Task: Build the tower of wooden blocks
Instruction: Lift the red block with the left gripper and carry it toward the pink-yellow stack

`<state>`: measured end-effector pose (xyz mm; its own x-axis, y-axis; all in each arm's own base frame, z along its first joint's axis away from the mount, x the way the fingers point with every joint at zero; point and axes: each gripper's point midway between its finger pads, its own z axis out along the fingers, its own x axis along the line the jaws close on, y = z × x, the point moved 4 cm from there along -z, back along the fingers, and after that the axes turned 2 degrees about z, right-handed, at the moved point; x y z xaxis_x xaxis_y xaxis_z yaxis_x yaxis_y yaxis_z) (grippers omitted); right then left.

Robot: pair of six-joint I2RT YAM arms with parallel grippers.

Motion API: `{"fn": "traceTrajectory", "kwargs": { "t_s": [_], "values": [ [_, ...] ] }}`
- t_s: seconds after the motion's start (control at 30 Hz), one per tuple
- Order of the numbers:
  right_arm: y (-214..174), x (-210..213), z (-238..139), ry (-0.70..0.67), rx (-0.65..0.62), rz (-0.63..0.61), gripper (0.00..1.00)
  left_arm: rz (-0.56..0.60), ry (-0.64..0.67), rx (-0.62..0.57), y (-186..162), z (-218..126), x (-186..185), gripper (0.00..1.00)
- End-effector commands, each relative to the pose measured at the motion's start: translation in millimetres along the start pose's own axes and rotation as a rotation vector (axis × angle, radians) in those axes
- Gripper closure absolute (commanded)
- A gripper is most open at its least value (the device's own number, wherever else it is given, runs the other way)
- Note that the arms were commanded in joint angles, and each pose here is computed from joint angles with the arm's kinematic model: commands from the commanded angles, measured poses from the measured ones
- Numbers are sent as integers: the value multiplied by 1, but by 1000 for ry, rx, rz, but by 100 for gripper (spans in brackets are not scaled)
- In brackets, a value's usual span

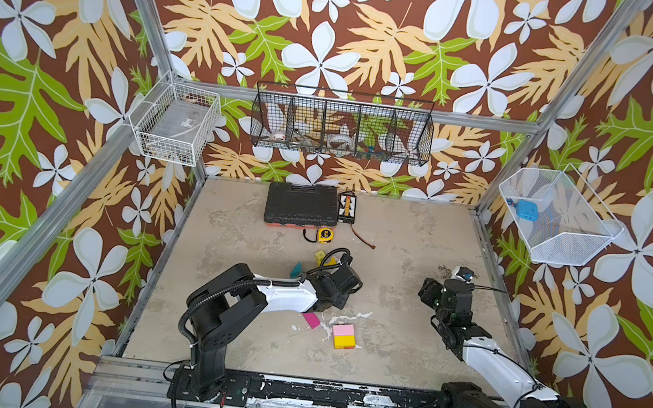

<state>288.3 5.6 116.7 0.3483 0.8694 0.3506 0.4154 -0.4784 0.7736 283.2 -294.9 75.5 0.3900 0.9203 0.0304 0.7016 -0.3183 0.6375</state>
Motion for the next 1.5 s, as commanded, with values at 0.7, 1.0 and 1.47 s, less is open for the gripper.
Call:
{"fn": "traceTrajectory", "kwargs": {
  "t_s": [0.7, 1.0, 1.47],
  "values": [
    [-4, 11, -1, 88, 19, -35, 35, -300, -126, -227, -38, -148, 31, 100],
    [-2, 11, -2, 95, 7, -29, 35, -463, -119, -462, -12, -188, 60, 100],
    [-2, 10, -6, 102, -10, -24, 35, -1013, 127, -359, -43, -228, 123, 100]
  ]
}}
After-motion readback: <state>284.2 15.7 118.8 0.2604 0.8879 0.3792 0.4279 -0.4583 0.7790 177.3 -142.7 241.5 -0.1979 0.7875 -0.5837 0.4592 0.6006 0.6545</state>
